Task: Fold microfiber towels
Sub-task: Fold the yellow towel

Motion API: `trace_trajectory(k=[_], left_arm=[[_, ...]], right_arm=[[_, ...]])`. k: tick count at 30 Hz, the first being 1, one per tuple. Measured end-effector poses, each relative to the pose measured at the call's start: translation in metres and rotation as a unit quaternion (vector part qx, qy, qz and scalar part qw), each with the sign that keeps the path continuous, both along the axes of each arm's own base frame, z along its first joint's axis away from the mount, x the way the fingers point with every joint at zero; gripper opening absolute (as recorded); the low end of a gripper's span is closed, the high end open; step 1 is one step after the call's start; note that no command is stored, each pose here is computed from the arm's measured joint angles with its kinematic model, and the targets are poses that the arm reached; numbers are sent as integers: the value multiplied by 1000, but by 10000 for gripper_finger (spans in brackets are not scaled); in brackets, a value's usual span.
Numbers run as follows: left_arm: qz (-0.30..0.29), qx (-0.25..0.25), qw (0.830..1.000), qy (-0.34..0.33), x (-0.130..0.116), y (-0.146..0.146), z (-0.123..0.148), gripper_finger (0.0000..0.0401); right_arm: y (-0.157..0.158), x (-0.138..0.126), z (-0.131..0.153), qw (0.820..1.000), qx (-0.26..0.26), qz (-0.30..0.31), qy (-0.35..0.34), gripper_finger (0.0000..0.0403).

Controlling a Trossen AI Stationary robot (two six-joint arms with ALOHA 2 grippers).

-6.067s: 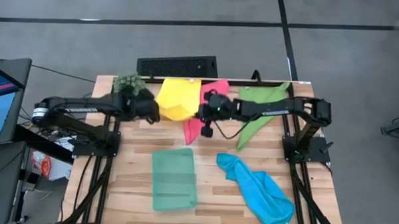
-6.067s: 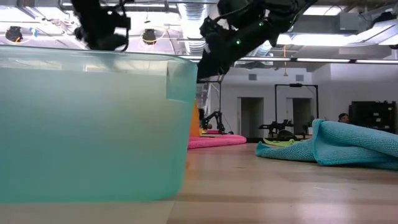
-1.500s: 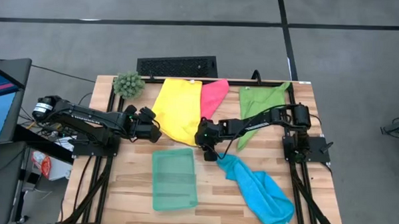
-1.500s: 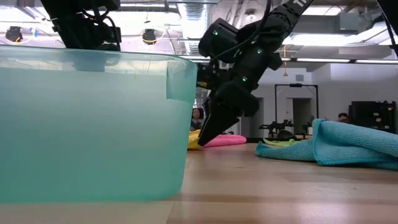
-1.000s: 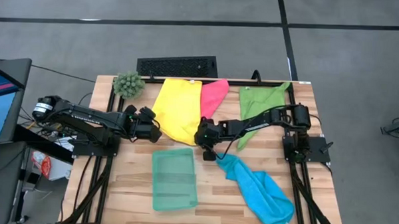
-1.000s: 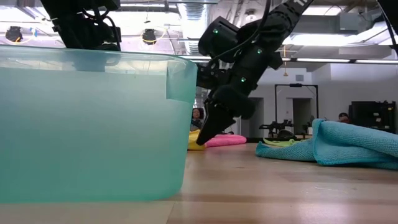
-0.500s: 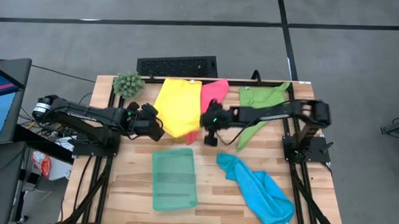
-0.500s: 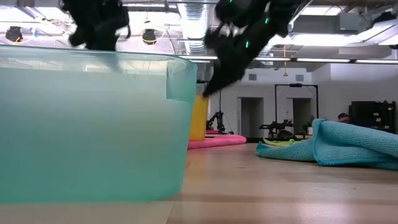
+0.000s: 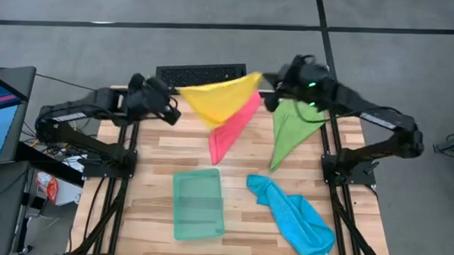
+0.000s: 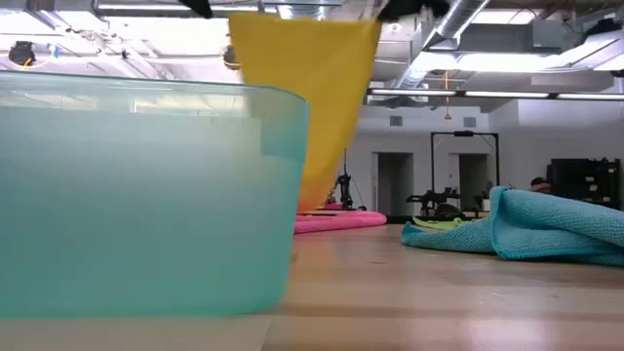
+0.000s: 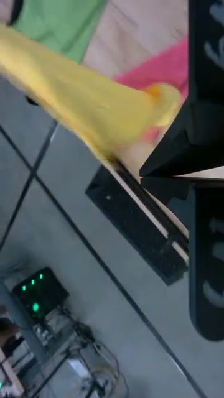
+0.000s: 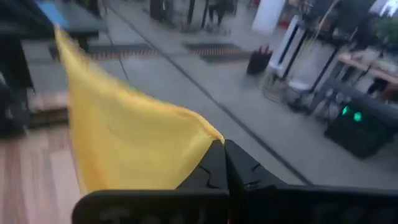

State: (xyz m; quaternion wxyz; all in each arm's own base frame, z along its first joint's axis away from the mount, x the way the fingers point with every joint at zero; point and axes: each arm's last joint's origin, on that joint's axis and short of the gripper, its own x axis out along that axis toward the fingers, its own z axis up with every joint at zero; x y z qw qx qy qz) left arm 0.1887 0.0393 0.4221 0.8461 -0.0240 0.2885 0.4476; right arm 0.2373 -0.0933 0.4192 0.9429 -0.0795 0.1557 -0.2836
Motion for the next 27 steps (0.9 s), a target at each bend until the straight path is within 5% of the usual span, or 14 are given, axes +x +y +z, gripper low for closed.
trace_trajectory(k=[7, 11, 18, 27], left_arm=[[-98, -68, 991, -52, -6, 1, 28, 0], [-100, -88, 989, -71, -1, 2, 24, 0], [-129, -71, 989, -30, 49, 8, -39, 23], [-163, -36, 986, -12, 113, 24, -108, 158]], right_arm=[[19, -18, 28, 997, 21, 77, 20, 0], [23, -14, 26, 996, 24, 86, 23, 0], [23, -14, 26, 996, 31, 83, 19, 0], [27, -15, 21, 993, 65, 87, 36, 0]])
